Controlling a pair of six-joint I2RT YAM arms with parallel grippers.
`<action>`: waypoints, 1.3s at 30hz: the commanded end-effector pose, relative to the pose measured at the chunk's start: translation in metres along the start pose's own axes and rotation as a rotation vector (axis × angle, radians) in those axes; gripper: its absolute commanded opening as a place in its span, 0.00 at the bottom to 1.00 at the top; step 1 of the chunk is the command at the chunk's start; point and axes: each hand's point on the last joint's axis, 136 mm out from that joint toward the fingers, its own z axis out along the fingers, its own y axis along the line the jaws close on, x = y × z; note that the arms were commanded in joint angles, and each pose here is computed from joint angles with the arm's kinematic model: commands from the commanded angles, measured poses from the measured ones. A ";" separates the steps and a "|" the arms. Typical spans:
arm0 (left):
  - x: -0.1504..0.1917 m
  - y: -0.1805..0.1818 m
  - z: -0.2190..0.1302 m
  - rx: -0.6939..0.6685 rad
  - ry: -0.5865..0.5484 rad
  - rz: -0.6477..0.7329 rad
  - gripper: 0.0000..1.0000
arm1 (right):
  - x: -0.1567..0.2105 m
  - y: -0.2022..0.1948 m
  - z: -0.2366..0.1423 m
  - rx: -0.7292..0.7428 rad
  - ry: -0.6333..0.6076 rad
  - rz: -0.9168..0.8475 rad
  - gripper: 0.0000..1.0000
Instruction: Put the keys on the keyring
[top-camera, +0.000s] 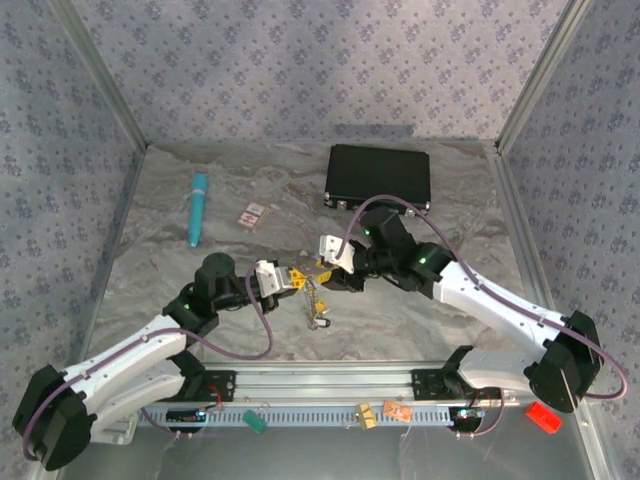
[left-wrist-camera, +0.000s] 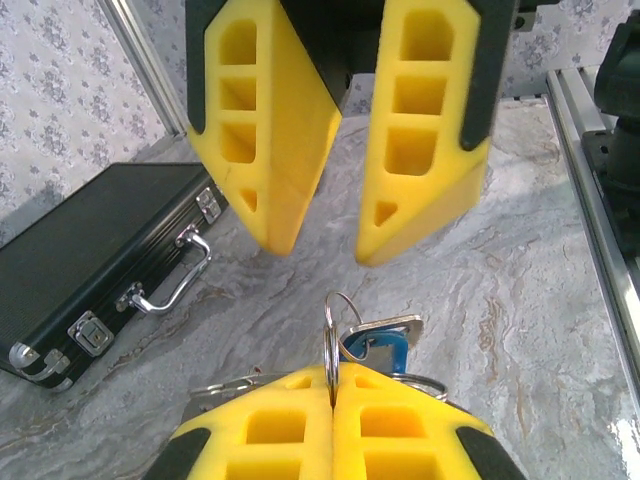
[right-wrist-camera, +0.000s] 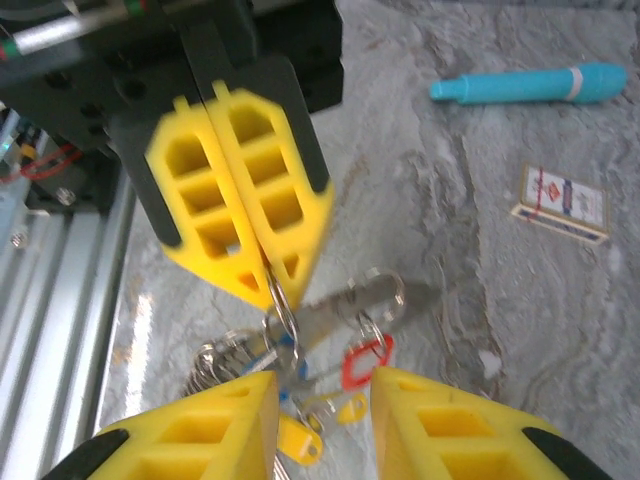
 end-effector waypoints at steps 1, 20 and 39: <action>-0.019 -0.002 -0.002 0.014 -0.082 0.022 0.00 | -0.013 0.007 0.004 -0.047 -0.063 0.026 0.31; -0.019 -0.004 -0.004 0.017 -0.081 0.032 0.00 | -0.003 0.008 0.009 -0.062 0.000 0.016 0.02; -0.025 -0.008 -0.002 0.052 -0.111 0.059 0.00 | 0.014 0.003 0.014 -0.042 0.035 0.081 0.06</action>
